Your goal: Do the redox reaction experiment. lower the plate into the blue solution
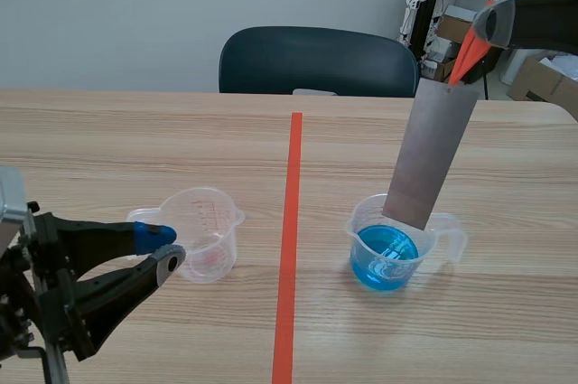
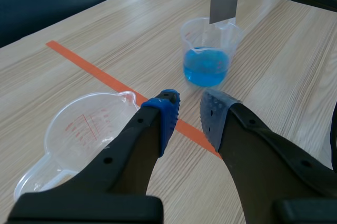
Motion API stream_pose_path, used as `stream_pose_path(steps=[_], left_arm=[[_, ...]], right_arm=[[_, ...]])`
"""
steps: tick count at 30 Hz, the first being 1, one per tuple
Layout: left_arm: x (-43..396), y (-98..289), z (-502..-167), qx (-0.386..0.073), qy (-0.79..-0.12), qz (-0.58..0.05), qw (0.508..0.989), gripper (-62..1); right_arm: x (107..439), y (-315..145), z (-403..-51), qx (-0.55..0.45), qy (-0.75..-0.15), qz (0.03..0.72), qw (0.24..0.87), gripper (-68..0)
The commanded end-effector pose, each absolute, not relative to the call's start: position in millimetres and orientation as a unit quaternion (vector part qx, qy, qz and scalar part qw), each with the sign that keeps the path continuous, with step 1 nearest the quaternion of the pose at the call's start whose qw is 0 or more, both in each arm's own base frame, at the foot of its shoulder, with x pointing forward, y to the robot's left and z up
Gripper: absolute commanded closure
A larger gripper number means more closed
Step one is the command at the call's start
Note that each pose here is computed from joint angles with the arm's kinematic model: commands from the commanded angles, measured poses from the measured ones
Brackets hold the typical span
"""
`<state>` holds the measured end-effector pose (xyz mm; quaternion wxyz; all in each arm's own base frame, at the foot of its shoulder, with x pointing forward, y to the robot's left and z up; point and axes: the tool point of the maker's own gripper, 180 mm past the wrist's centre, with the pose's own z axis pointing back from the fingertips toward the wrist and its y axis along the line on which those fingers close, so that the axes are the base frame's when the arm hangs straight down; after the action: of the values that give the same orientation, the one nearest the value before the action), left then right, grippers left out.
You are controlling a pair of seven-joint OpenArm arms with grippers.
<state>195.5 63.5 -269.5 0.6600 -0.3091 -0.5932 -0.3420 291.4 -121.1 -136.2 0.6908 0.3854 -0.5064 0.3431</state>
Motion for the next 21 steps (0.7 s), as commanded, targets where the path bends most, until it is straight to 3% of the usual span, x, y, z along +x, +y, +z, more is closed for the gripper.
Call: stream_pose_path(steps=[1, 7, 21], left_arm=[[192.3, 64.7, -262.0, -0.316, -0.602, -0.333, 0.653, -18.7], [171.3, 72.5, -269.6, -0.314, -0.592, -0.344, 0.658, -21.7], [128.9, 72.9, -281.4, -0.342, -0.568, -0.316, 0.679, -53.0]], right_arm=[[297.1, -123.8, -123.9, 0.389, -0.524, 0.336, 0.679, -0.2], [307.1, -129.2, -129.7, 0.386, -0.528, 0.323, 0.684, -0.2], [315.6, -123.8, -162.7, 0.391, -0.507, 0.315, 0.701, -0.2]])
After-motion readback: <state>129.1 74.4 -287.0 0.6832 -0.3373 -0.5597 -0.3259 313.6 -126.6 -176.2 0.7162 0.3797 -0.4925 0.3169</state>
